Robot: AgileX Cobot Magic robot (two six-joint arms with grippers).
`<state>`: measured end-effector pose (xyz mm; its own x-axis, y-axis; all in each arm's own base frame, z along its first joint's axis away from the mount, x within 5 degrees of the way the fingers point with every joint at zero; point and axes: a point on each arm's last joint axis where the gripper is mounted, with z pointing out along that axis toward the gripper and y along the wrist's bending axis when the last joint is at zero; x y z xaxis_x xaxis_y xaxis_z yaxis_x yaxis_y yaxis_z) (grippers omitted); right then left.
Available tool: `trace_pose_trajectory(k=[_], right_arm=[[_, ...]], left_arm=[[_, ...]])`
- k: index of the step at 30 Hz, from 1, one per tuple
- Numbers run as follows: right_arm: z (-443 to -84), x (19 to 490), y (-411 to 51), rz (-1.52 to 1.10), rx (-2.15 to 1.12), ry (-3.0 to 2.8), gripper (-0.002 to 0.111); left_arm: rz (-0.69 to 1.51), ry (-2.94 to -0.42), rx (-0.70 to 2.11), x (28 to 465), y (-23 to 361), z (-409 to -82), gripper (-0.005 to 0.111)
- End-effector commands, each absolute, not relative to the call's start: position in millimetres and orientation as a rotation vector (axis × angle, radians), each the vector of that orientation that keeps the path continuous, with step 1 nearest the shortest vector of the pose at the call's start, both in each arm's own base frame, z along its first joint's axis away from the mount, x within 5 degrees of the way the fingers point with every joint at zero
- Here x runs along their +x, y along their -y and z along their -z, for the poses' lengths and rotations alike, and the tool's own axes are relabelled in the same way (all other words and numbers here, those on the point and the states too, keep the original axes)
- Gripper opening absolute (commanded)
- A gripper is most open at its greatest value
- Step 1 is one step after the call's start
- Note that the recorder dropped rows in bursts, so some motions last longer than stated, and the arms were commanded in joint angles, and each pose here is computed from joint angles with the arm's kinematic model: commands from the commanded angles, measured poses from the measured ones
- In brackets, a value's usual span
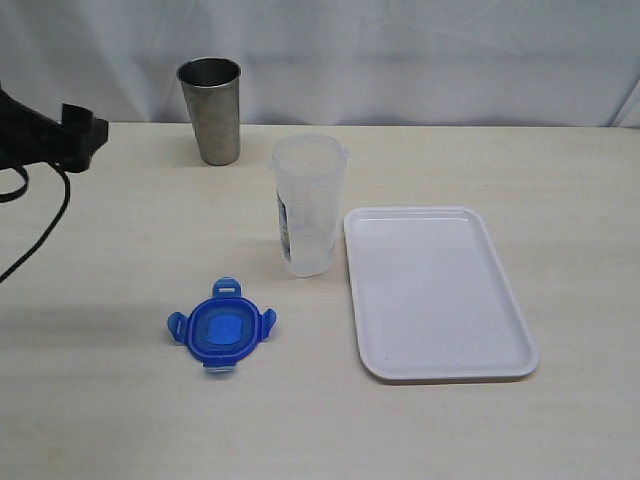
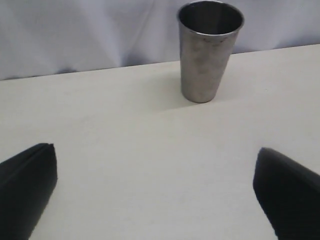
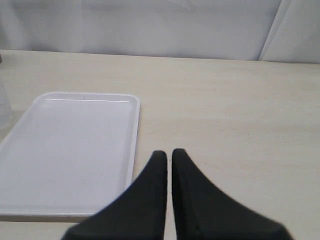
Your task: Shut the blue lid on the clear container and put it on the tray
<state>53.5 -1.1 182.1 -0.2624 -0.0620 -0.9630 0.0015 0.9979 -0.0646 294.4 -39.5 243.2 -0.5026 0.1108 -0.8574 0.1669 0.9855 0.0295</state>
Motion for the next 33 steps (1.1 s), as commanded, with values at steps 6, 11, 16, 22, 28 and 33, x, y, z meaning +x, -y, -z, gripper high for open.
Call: trace_pose_trajectory(k=[6, 11, 16, 22, 28, 33], right_arm=[[-182.0, 53.4, 1.5, 0.072, -0.047, -1.829, 0.004], [-182.0, 53.4, 1.5, 0.072, -0.047, -1.829, 0.004], [-182.0, 53.4, 1.5, 0.072, -0.047, -1.829, 0.004], [-182.0, 53.4, 1.5, 0.072, -0.047, -1.829, 0.004], [-182.0, 53.4, 1.5, 0.072, -0.047, -1.829, 0.004], [-182.0, 53.4, 1.5, 0.072, -0.047, -1.829, 0.004]], left_arm=[[-0.124, -2.269, 0.138, 260.6, 20.8, -259.8, 0.101], [-0.154, -2.35, 0.091, 255.6, 17.1, -254.7, 0.101], [-0.061, -2.453, -0.146, 248.4, 17.4, -248.6, 0.099], [-0.089, -2.509, -0.047, 245.2, 18.0, -246.9, 0.066], [0.047, -2.545, 0.076, 243.6, 29.6, -247.6, 0.064], [0.11, -2.728, 0.108, 246.7, 35.7, -255.0, 0.064]])
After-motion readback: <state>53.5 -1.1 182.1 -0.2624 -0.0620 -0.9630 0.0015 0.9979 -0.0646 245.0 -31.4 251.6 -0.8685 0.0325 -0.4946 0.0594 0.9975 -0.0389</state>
